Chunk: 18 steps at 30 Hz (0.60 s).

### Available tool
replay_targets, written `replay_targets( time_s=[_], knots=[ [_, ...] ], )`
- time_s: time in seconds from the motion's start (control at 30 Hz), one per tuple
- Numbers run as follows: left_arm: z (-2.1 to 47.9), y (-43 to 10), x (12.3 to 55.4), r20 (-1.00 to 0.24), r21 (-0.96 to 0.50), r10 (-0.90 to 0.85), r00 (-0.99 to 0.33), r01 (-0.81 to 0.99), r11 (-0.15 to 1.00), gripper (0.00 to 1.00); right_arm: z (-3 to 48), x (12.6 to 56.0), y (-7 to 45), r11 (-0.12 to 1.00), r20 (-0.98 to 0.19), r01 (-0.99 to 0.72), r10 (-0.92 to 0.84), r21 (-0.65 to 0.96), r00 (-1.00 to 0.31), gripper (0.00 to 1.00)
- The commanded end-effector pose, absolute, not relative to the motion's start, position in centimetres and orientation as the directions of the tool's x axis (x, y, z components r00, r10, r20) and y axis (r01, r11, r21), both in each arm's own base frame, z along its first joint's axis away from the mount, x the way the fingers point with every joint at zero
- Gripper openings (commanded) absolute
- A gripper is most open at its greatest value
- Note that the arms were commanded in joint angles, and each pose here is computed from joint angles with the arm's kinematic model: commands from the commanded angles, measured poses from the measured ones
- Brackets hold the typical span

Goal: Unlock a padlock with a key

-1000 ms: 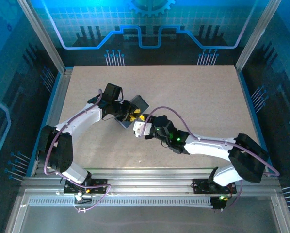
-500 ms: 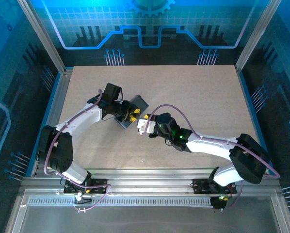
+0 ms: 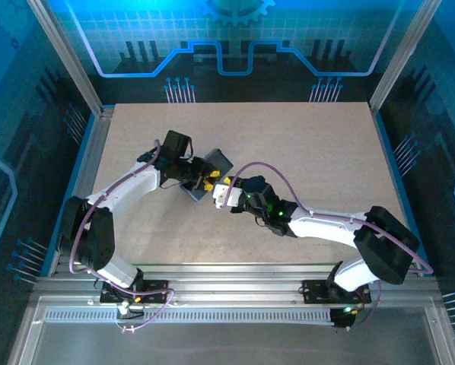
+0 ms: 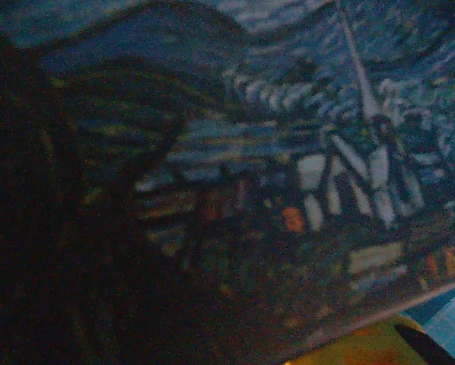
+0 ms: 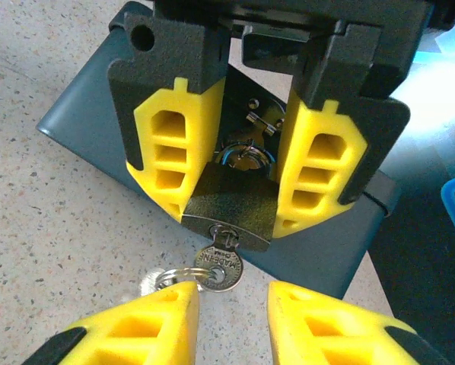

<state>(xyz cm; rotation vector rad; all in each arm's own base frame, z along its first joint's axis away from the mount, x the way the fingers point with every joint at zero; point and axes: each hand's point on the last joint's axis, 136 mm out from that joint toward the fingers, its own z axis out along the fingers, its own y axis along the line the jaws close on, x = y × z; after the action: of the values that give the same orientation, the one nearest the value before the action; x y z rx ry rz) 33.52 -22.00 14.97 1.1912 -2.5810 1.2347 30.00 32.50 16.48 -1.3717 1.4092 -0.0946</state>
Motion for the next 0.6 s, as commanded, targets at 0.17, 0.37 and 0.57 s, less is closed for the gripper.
replay_targets(
  time_s=[0.17, 0.37, 0.57],
  knots=[
    [17.0, -22.3, 33.7, 0.334, -0.704, -0.594, -0.732, -0.613, 0.360, 0.01, 18.0, 30.2, 34.4, 0.337, -0.631, -0.630, -0.705, -0.699, 0.323, 0.28],
    [17.1, -22.4, 33.6, 0.334, -0.707, -0.591, -0.734, -0.610, 0.358, 0.01, 17.7, 30.2, 34.7, 0.331, -0.625, -0.628, -0.709, -0.705, 0.328, 0.24],
    [17.3, -22.5, 33.6, 0.336, -0.711, -0.587, -0.736, -0.607, 0.355, 0.01, 17.0, 30.5, 34.8, 0.324, -0.613, -0.629, -0.724, -0.707, 0.317, 0.18]
  ],
)
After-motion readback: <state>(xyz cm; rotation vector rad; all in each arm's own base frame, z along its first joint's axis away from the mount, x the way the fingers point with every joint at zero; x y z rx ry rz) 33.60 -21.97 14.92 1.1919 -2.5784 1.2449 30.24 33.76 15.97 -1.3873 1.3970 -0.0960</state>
